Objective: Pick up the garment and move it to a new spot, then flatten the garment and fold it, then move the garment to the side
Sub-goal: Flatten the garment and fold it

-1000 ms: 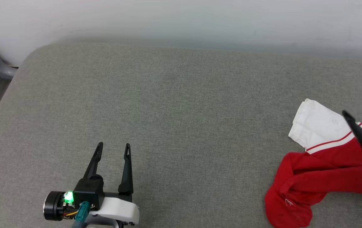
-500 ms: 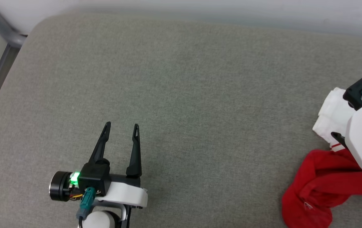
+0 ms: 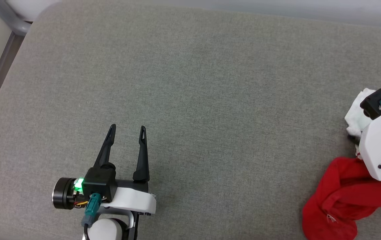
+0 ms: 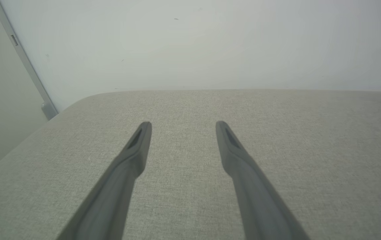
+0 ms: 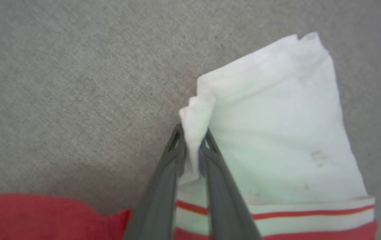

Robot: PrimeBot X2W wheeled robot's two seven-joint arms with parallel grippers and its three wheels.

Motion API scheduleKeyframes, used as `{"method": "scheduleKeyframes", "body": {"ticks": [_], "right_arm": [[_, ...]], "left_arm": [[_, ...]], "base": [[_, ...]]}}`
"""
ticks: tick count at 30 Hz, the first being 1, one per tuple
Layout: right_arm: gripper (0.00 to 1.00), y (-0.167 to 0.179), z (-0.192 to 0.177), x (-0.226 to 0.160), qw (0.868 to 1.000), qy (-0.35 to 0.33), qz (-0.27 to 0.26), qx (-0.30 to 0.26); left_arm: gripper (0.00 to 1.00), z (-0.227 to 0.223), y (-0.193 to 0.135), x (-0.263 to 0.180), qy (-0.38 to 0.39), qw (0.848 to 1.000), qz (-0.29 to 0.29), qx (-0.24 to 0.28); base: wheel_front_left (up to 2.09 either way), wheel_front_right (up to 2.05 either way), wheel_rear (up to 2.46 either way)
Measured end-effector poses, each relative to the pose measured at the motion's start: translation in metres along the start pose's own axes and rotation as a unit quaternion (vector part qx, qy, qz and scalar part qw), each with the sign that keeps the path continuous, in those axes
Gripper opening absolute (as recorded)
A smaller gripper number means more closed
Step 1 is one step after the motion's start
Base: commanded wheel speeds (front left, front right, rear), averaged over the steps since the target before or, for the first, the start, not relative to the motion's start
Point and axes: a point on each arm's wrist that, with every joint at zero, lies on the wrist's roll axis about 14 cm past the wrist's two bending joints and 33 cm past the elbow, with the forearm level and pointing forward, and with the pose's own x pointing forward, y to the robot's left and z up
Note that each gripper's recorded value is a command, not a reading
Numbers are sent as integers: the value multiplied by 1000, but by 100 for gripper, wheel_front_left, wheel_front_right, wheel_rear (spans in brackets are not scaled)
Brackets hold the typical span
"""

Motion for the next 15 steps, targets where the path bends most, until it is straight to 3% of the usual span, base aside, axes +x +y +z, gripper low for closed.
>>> {"method": "scheduleKeyframes", "body": {"ticks": [4, 7, 15], "right_arm": [[0, -17, 30, -19, 995, -95, -27, 14], [0, -32, 66, -47, 981, -185, -50, 26], [0, -36, 122, -99, 943, -323, -76, 17]], "left_arm": [[100, 4, -3, -4, -5, 1000, -4, -2], [100, 10, -4, -7, -14, 1000, -8, -4], [100, 20, -5, -18, -27, 1000, -11, -6]], "base": [[0, 0, 0], [0, 0, 0], [0, 0, 0]]}}
